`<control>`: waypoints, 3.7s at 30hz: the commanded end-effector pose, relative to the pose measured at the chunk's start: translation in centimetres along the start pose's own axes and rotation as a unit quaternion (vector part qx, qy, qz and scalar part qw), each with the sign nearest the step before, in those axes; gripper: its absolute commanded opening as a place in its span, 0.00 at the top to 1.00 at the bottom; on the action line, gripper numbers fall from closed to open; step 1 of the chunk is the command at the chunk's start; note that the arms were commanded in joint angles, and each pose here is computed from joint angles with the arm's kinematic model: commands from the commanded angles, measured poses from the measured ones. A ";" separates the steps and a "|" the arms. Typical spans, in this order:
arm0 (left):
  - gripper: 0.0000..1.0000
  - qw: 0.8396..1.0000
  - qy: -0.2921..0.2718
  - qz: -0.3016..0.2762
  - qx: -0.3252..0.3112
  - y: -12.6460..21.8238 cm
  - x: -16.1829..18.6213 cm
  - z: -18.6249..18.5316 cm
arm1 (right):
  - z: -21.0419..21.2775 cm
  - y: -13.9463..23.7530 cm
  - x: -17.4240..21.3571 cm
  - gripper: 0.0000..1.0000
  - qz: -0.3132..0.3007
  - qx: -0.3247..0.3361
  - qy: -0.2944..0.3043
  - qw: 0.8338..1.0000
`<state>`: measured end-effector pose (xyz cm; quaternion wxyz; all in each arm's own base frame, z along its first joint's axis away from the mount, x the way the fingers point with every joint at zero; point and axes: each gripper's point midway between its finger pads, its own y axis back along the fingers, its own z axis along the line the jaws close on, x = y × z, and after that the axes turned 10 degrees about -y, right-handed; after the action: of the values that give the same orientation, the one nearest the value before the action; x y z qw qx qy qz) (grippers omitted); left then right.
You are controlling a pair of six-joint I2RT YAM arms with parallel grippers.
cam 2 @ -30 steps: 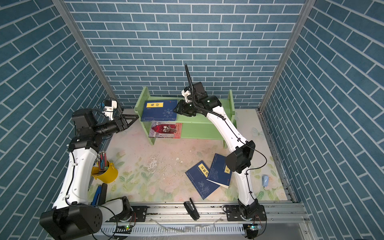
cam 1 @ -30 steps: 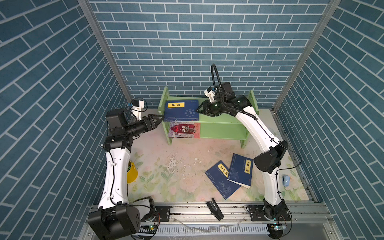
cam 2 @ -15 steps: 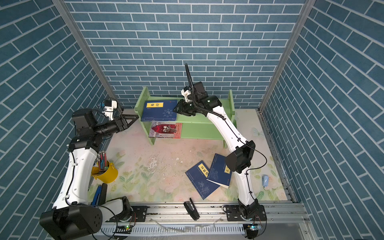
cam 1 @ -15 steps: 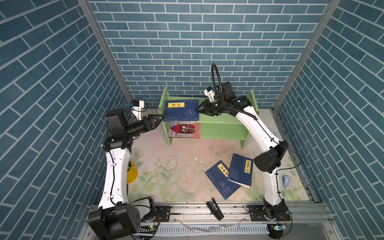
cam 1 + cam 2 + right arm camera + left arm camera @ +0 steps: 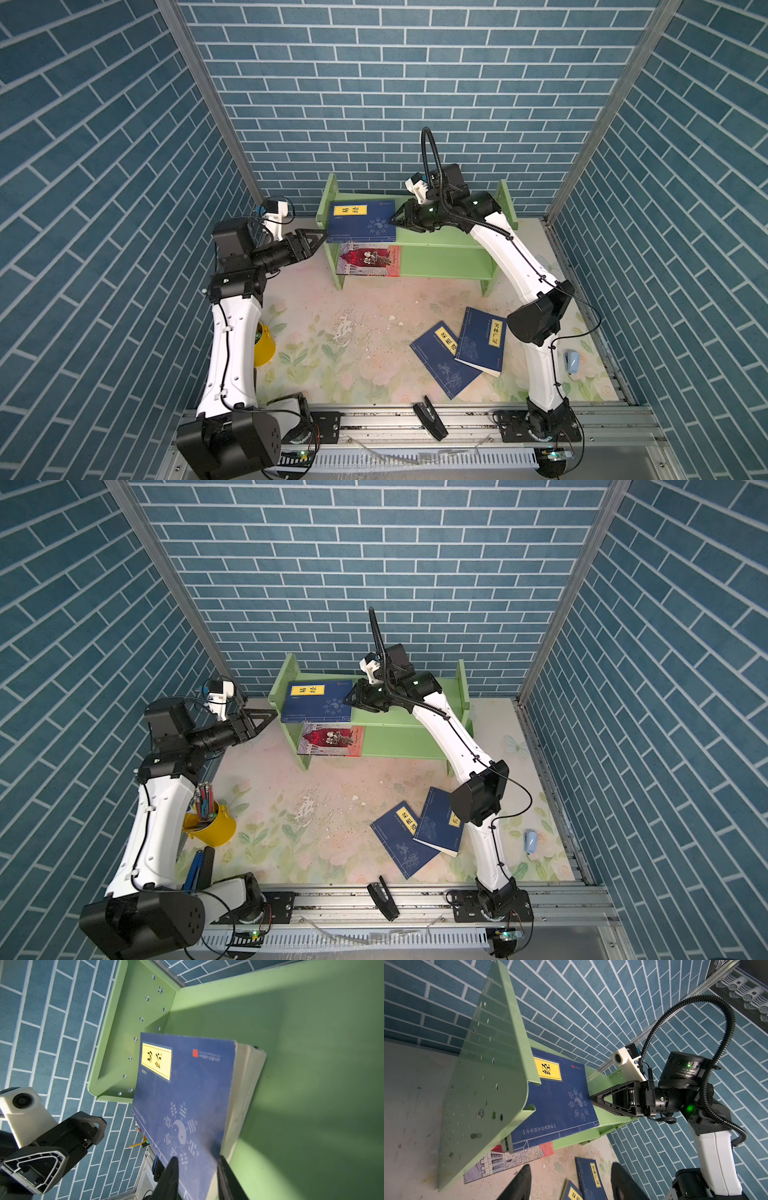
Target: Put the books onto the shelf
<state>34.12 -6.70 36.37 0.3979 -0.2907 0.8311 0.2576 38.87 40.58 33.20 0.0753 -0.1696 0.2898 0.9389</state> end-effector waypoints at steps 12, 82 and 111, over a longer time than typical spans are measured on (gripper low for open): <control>0.37 0.999 -0.051 0.003 -0.001 0.7 -0.4 -1.4 | 1.1 2.7 -1.6 0.50 -0.061 0.028 0.040 0.997; 0.36 0.939 -0.072 0.265 0.210 -5.6 22.2 -10.2 | -34.8 14.1 23.0 0.46 -0.104 0.325 -0.217 0.914; 0.39 0.910 -0.122 0.342 0.202 -9.1 29.6 -9.8 | -34.7 11.0 25.7 0.56 -0.048 0.396 -0.126 0.908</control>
<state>20.46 -27.12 16.62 0.4110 0.1160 0.8726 0.2370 22.33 13.81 3.08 0.1982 -0.0150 0.5988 0.7758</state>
